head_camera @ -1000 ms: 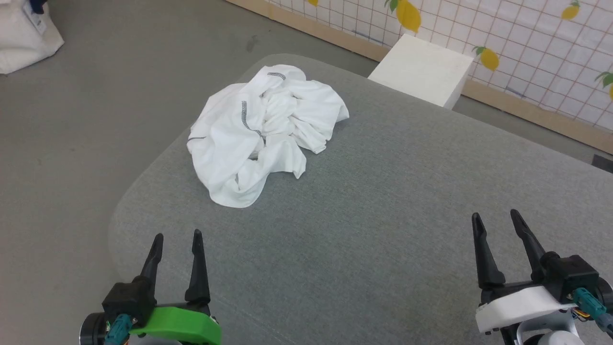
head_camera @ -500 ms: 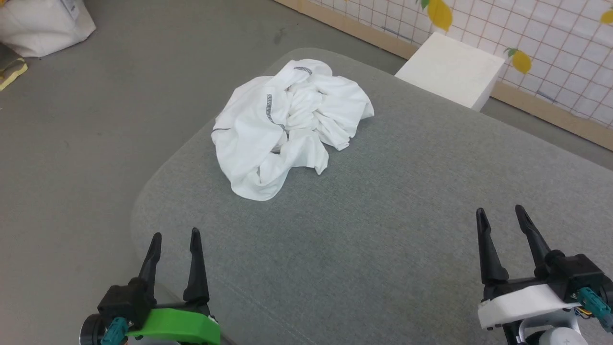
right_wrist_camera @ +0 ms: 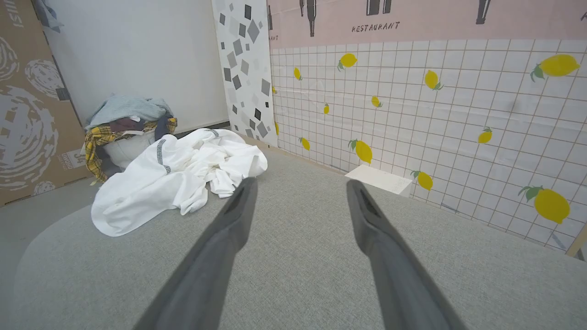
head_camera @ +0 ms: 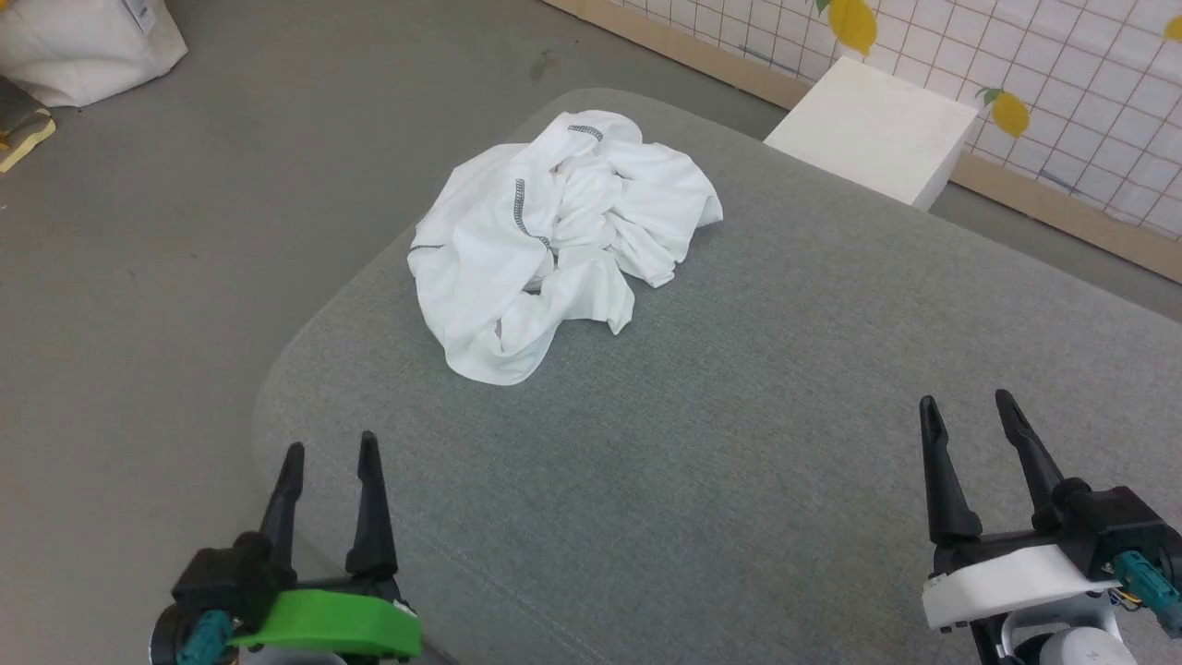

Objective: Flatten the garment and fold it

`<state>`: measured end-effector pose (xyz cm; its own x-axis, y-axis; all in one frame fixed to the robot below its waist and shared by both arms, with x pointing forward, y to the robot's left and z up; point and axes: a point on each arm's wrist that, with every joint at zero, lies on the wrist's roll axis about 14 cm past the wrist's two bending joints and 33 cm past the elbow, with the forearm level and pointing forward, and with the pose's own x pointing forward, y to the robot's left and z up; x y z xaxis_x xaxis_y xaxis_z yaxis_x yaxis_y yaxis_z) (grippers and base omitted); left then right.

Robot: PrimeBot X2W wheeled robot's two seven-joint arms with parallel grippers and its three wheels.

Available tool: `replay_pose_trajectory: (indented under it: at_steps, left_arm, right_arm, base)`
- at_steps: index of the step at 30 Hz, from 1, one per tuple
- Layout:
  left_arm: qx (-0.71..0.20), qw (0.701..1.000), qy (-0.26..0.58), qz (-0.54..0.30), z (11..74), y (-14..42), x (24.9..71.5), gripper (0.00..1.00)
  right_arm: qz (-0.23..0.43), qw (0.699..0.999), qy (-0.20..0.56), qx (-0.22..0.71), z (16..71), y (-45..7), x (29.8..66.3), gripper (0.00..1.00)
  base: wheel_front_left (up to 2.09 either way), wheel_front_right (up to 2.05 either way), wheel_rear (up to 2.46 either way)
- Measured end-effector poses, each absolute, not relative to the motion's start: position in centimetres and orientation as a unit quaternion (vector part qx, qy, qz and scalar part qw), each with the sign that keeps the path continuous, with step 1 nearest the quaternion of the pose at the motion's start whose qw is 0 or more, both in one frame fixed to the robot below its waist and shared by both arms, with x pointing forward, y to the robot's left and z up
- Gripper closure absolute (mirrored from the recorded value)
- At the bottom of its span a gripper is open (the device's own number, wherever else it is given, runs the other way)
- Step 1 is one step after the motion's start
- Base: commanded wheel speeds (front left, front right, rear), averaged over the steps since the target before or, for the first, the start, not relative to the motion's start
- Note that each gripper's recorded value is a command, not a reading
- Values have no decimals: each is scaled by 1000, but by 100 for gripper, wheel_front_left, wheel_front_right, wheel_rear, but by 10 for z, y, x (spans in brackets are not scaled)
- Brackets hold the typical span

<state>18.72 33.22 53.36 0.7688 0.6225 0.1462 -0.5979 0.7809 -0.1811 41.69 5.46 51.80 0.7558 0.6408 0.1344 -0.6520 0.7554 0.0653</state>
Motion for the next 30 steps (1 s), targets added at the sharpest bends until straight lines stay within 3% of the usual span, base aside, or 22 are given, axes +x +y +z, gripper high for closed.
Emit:
replay_pose_trajectory:
  at_steps: [2,7,13,19,30]
  left_arm:
    - [-62,937,-110,327,541,335,189,0]
    - [4,951,-194,239,616,337,241,0]
    - [69,961,-194,183,678,352,304,0]
    - [106,975,-102,167,680,384,371,0]
    - [122,978,104,132,582,399,460,0]
  right_arm:
    - [344,936,-52,53,517,54,418,0]
    - [344,936,-63,43,520,57,431,0]
    - [350,933,-73,38,528,67,445,0]
    - [351,932,-81,31,533,70,459,0]
    - [322,945,-60,15,509,37,491,0]
  base:
    - [0,0,0]
    - [0,0,0]
    - [0,0,0]
    - [0,0,0]
    - [0,0,0]
